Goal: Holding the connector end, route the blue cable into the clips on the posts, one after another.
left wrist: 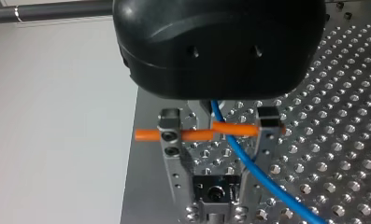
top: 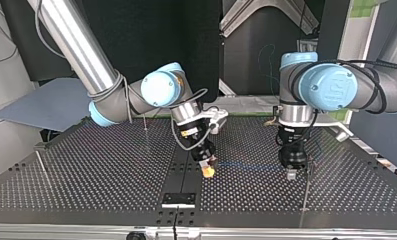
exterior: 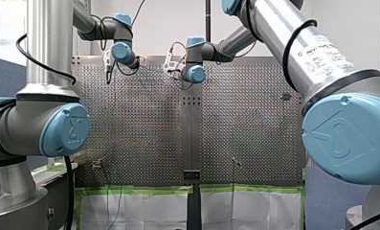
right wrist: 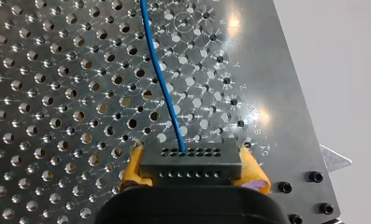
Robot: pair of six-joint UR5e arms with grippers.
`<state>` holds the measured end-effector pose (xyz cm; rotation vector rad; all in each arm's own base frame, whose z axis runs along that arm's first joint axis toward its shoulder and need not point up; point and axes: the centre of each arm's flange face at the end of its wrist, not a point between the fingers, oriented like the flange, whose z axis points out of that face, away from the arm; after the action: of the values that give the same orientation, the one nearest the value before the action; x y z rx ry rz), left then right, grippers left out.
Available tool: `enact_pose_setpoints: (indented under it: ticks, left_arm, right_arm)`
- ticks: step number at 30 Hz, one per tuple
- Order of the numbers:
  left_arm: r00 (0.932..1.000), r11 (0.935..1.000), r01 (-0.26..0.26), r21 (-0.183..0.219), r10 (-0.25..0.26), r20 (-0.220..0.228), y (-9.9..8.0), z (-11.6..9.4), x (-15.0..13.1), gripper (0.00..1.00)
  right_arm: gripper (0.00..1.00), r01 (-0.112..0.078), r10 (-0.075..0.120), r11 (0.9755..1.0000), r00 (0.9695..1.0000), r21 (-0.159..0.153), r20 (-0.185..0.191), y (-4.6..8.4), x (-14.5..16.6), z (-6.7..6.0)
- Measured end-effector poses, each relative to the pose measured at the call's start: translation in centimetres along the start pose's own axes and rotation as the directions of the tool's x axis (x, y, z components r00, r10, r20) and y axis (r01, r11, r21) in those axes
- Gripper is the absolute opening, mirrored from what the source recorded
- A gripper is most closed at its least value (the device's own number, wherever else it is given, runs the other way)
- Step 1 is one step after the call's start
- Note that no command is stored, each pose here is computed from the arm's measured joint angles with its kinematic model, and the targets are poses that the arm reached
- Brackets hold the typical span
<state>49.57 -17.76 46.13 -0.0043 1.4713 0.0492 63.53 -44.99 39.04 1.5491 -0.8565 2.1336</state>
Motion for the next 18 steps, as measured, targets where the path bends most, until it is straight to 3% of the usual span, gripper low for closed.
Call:
enact_pose_setpoints:
  ticks: [6,11,18]
  left_arm:
    - [0.9999,1.0000,0.008,0.004,-0.008,0.013,-0.1,0.1,-0.1,0.00]
    - [0.9988,0.9986,0.039,0.037,-0.040,0.027,-0.9,0.5,0.3,0.00]
    - [0.9993,0.9974,0.034,0.063,-0.033,-0.018,-2.3,1.0,2.5,0.00]
  right_arm:
    - [0.00,0.000,0.000,0.9999,0.9999,-0.011,0.017,0.6,-0.8,-0.4]
    - [0.00,0.001,0.000,0.9996,0.9990,-0.029,0.044,1.7,-2.1,-1.1]
    - [0.00,0.011,-0.007,0.9987,0.9970,-0.049,0.077,2.8,-3.7,-1.9]
